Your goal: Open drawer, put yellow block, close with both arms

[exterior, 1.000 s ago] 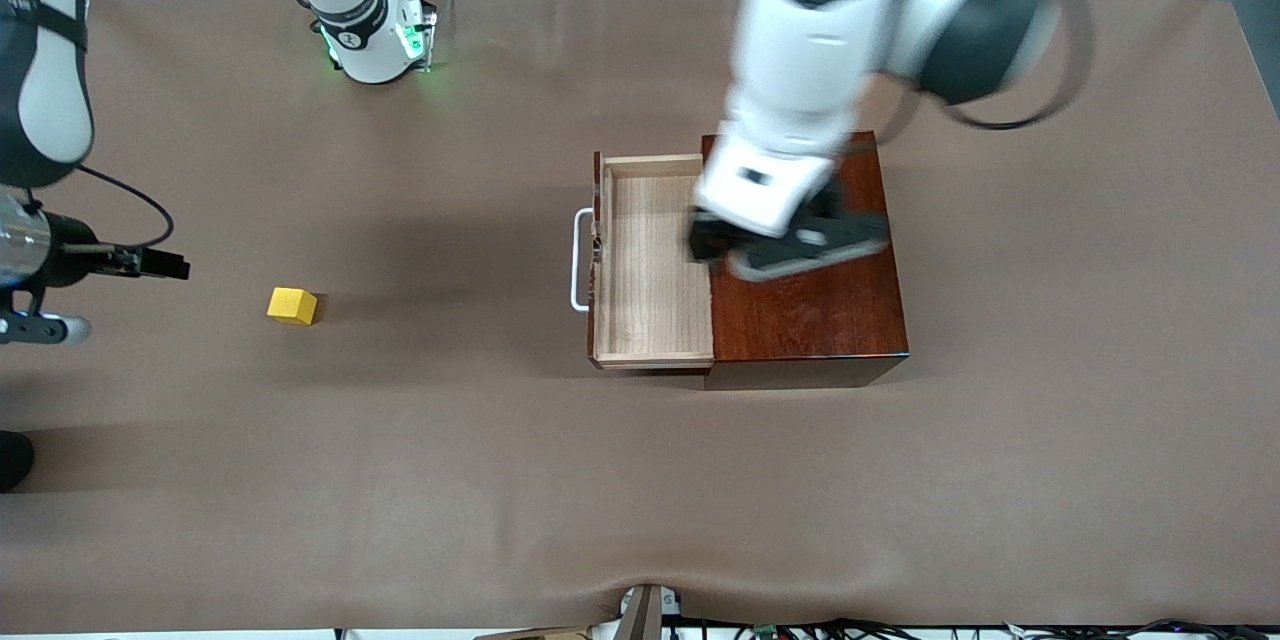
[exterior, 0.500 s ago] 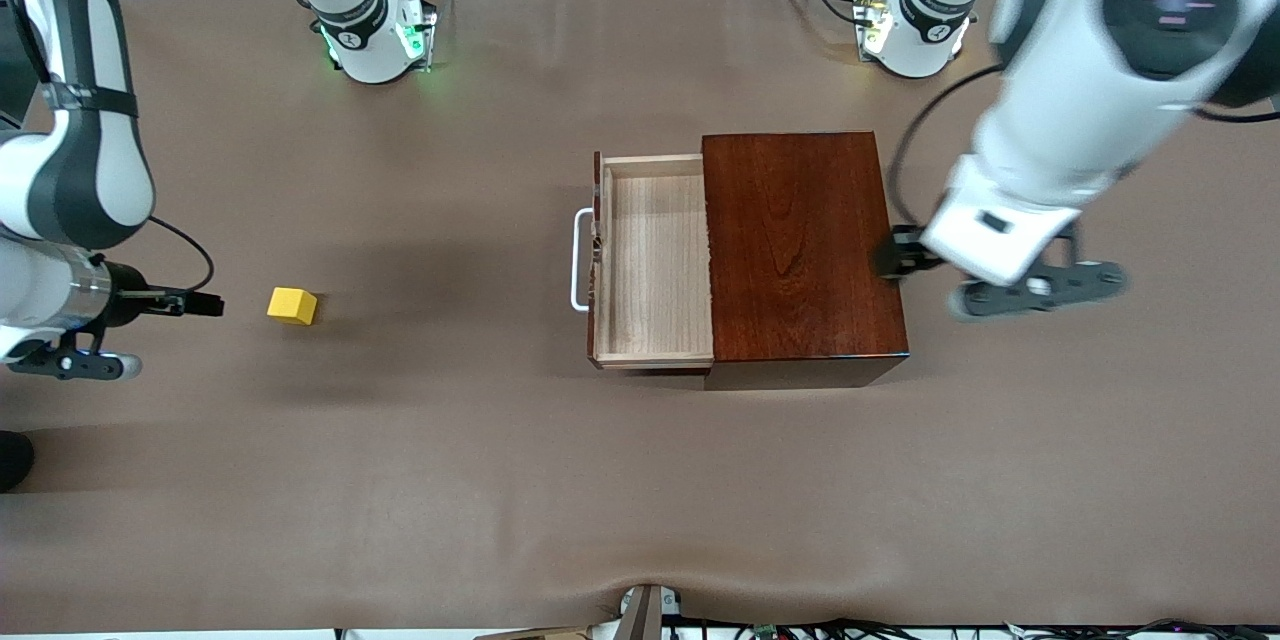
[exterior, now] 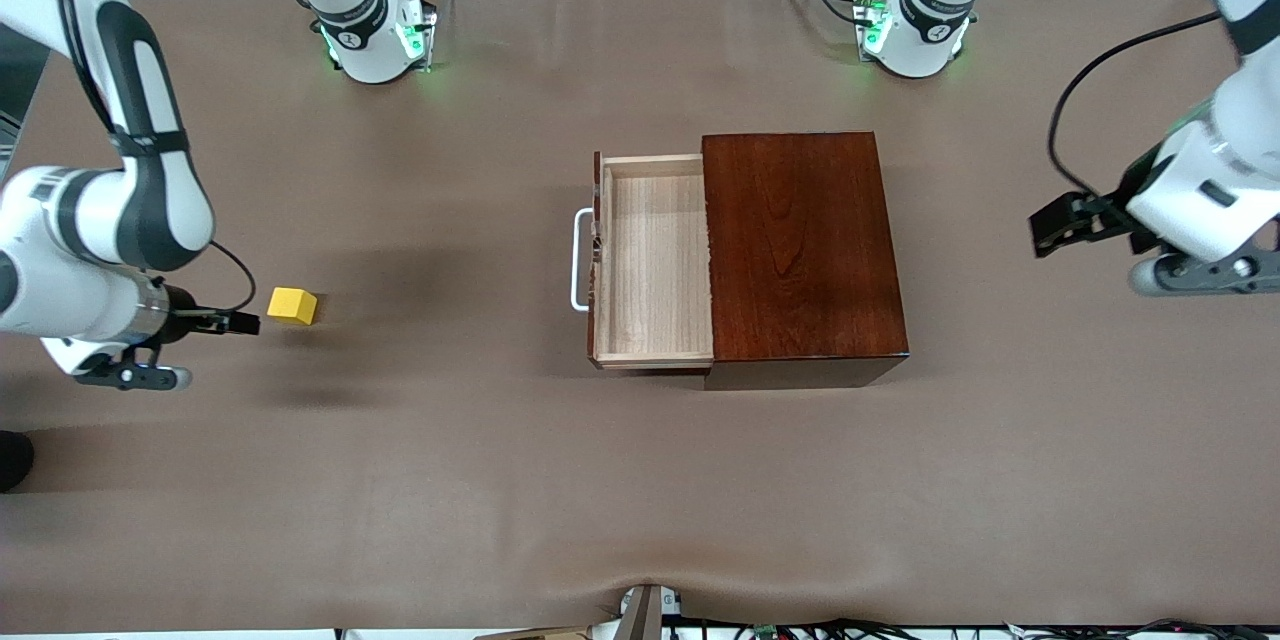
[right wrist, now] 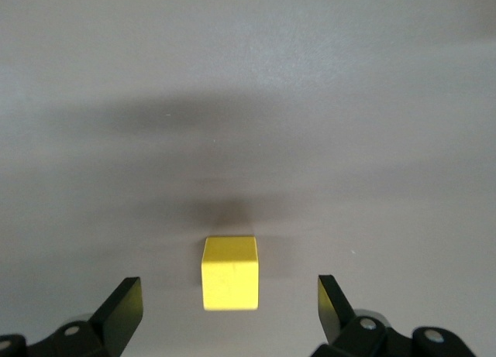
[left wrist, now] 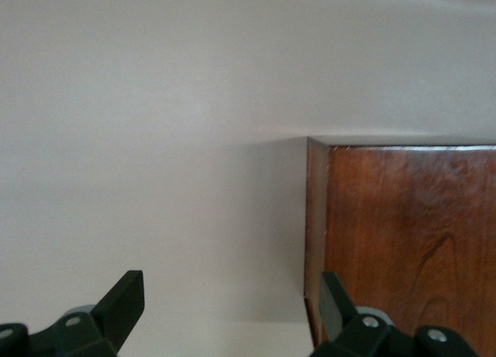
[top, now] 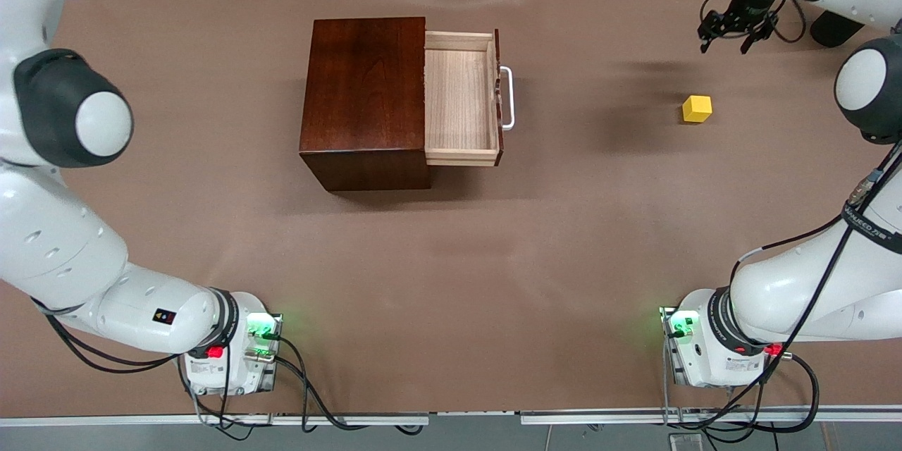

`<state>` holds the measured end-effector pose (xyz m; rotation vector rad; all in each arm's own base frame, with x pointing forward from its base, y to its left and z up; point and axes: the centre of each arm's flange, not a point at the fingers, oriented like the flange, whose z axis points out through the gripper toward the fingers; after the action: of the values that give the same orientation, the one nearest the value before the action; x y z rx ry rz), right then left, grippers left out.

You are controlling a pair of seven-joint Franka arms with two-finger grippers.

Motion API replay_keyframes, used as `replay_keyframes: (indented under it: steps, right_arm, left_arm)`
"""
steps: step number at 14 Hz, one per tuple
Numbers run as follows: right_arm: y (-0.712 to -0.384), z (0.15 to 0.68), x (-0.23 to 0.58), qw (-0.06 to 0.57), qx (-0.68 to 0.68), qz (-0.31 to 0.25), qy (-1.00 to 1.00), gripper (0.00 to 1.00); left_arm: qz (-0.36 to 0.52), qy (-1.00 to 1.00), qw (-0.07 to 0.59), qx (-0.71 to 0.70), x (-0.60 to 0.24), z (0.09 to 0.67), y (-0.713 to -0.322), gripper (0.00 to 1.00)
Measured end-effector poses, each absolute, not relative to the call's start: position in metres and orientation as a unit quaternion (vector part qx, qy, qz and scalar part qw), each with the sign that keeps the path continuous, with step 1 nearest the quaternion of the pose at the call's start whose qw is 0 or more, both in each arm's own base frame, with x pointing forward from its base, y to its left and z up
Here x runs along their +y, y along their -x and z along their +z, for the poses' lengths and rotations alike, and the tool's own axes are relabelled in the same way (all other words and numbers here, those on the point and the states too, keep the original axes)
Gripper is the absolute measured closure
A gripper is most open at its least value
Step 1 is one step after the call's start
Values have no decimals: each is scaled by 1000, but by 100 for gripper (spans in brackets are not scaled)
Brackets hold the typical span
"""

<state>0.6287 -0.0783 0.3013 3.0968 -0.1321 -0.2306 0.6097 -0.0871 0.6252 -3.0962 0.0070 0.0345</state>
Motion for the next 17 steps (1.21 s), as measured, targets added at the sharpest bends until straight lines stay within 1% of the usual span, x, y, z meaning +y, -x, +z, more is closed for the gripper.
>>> replay_keyframes:
  steps: [2,5,11,15,16,17]
  right_arm:
    - [-623,275,-78,17,-42,-71,-996,0]
    - [-612,250,-78,17,-41,-68,-997,0]
    - [-595,224,-82,16,-46,-85,-995,0]
    - [-580,198,-83,16,-47,-79,-996,0]
    - [-578,195,-82,16,-47,-79,-996,6]
    - [-577,194,-82,15,-47,-80,-996,6]
  left_arm:
    - [16,1000,20,1,-77,627,-599,0]
    - [16,1000,16,15,-75,633,-587,0]
    - [9,999,10,53,-38,641,-569,0]
    - [5,998,5,63,-21,641,-558,0]
    - [4,998,5,64,-22,642,-555,0]
    - [4,998,4,65,-22,643,-553,0]
